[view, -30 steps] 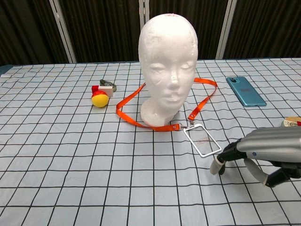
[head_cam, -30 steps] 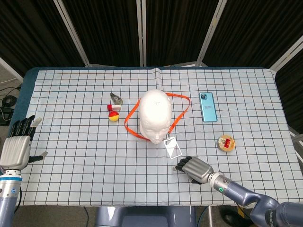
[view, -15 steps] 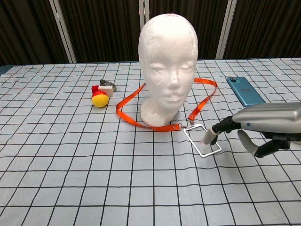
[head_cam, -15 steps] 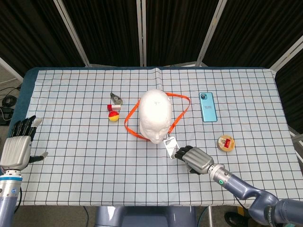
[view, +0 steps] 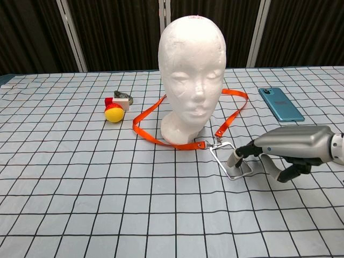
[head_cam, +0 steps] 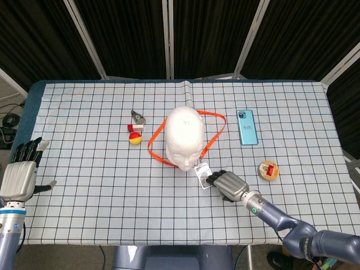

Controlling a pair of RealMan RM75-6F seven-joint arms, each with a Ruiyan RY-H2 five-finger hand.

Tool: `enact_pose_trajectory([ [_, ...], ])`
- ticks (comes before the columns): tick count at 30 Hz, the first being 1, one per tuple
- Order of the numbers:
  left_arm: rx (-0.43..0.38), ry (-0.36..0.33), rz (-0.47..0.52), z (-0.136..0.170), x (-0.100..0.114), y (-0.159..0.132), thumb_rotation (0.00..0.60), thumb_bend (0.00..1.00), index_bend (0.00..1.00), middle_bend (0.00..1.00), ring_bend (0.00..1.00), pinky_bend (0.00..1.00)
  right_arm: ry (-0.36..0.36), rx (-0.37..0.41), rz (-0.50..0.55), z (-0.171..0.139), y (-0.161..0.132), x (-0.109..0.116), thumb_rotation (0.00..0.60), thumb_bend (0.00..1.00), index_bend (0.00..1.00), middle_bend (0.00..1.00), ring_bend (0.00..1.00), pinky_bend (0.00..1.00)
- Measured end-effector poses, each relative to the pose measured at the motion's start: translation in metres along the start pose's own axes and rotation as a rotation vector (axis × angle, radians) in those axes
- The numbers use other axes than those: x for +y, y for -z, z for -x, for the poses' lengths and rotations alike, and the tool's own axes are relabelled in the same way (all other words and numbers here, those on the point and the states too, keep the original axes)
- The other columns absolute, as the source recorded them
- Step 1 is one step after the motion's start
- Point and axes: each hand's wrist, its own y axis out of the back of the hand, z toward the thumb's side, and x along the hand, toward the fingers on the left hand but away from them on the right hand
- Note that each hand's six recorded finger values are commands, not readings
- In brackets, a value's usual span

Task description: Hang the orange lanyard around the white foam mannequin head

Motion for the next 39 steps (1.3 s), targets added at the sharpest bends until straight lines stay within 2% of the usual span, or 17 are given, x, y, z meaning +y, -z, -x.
enact_pose_trajectory([
  [14,-0.008,0.006,0.0,0.001,-0.002,-0.003,0.6,0.0,0.0,0.0,0.0,0.0,-0.115,0.09,-0.013,-0.028,-0.029,-0.022,0.6,1.0,0.22,0.22,0.16,0.23],
  [24,-0.007,0.008,-0.002,0.001,-0.003,-0.003,0.6,0.0,0.0,0.0,0.0,0.0,-0.166,0.145,-0.009,-0.045,-0.045,-0.029,0.6,1.0,0.22,0.22,0.16,0.23],
  [33,-0.01,0.009,-0.003,0.002,-0.003,-0.004,0.6,0.0,0.0,0.0,0.0,0.0,-0.174,0.199,-0.015,-0.061,-0.061,-0.028,0.6,1.0,0.22,0.22,0.16,0.23],
  [39,-0.009,0.007,-0.001,0.002,-0.003,-0.004,0.6,0.0,0.0,0.0,0.0,0.0,-0.109,0.218,-0.01,-0.066,-0.065,-0.017,0.6,1.0,0.22,0.22,0.16,0.23],
])
